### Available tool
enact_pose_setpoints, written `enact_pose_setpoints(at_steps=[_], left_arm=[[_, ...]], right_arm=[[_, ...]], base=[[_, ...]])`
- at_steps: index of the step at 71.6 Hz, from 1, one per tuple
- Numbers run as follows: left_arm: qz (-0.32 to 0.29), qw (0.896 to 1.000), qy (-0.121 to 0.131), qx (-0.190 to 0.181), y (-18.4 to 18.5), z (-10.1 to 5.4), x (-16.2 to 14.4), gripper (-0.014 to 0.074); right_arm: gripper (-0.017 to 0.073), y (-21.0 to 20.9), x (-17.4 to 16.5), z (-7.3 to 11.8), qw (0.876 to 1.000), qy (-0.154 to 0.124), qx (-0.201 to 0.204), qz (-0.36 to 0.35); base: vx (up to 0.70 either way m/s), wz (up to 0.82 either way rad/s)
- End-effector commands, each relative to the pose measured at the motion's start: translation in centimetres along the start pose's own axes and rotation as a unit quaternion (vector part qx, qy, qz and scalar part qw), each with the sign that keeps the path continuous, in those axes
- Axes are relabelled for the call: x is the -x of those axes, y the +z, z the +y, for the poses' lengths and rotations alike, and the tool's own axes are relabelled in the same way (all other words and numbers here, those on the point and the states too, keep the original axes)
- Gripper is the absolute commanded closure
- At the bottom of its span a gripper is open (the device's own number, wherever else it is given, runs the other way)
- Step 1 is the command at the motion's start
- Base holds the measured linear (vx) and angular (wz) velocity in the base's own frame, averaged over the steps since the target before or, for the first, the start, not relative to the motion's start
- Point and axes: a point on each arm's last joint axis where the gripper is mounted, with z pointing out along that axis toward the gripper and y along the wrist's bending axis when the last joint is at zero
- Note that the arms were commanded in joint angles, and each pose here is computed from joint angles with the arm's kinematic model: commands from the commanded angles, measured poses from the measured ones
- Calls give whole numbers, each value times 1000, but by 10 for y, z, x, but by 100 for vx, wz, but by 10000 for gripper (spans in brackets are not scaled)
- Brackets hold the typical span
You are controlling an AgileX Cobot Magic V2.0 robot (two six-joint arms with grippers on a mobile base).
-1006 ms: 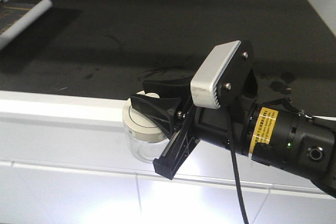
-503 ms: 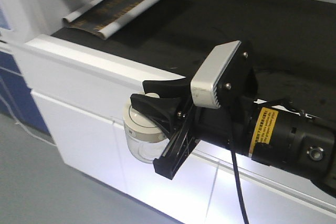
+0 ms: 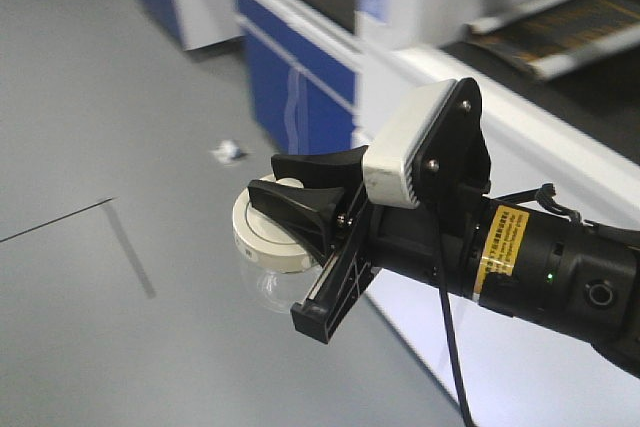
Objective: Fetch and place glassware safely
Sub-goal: 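Hold the jar in the right gripper while the base drives away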
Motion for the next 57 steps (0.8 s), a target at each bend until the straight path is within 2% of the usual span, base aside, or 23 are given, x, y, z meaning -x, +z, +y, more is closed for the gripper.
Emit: enact_pose_setpoints(at_steps=[1,29,57], left_arm=[[-41,999,-10,-12,1,-2,14,601],[-41,999,-10,-12,1,-2,14,601],[-41,999,-10,-12,1,-2,14,601]], right_arm=[[559,-6,23,4,998,3,17,-58],[559,-6,23,4,998,3,17,-58],[559,-6,23,4,998,3,17,-58]], base=[[0,100],[7,91],[17,40]])
